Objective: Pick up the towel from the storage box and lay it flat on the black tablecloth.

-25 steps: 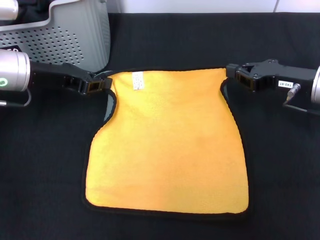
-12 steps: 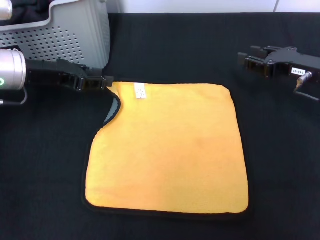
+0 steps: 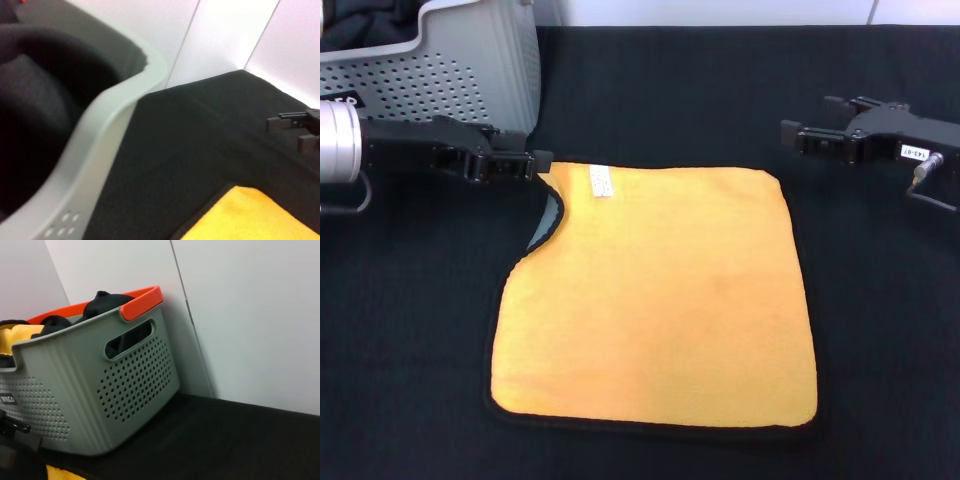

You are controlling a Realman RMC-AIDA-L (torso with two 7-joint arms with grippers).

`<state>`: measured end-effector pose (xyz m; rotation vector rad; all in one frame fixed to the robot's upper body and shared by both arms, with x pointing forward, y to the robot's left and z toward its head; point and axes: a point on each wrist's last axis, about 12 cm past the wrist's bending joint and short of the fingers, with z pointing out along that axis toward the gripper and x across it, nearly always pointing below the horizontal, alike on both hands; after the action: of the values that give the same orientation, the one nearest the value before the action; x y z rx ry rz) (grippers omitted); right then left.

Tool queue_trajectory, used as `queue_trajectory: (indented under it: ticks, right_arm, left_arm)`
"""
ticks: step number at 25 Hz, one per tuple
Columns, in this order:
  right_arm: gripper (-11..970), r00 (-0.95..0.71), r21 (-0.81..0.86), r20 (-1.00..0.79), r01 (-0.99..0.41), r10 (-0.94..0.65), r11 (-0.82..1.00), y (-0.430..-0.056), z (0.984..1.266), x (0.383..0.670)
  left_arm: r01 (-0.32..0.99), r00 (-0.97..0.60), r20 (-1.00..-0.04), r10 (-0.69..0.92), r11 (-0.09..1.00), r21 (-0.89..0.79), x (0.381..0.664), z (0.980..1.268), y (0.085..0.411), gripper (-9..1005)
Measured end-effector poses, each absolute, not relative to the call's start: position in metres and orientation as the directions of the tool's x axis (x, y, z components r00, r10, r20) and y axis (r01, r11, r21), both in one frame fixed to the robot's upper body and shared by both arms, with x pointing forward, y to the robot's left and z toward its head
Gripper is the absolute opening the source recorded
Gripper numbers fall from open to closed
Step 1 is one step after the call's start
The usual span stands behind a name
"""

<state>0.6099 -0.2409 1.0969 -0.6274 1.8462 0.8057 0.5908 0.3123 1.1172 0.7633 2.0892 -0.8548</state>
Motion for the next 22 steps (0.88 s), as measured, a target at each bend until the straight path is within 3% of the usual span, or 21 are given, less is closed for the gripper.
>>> queue_trajectory:
  ticks: [3, 4, 8, 13, 22]
  right_arm:
    - [843, -0.38, 0.253, -0.923, -0.725, -0.066, 0.641, -0.24, 1.096, 0.609]
    - [880, -0.378, 0.253, -0.923, -0.73, -0.067, 0.634, -0.24, 1.096, 0.608]
    - [875, -0.333, 0.238, -0.94, -0.792, -0.071, 0.561, -0.237, 1.101, 0.598]
    - [872, -0.169, 0.131, -0.984, -0.912, -0.065, 0.388, -0.241, 1.117, 0.569]
    - [871, -0.122, 0.14, -0.988, -0.97, 0.1, 0.2, -0.253, 1.121, 0.515]
  left_arm:
    - [0.74, -0.545, -0.803, 0.24, 0.588, -0.327, 0.589, 1.118, 0.312, 598]
    - [0.776, -0.512, -0.825, 0.24, 0.54, -0.325, 0.584, 1.123, 0.31, 598]
    - [0.851, -0.399, -0.902, 0.162, 0.432, -0.299, 0.571, 1.137, 0.309, 598]
    - [0.935, -0.157, -0.988, 0.01, 0.324, -0.145, 0.544, 1.164, 0.321, 599]
    - [0.989, -0.01, -1.0, 0.02, 0.148, -0.006, 0.497, 1.147, 0.324, 600]
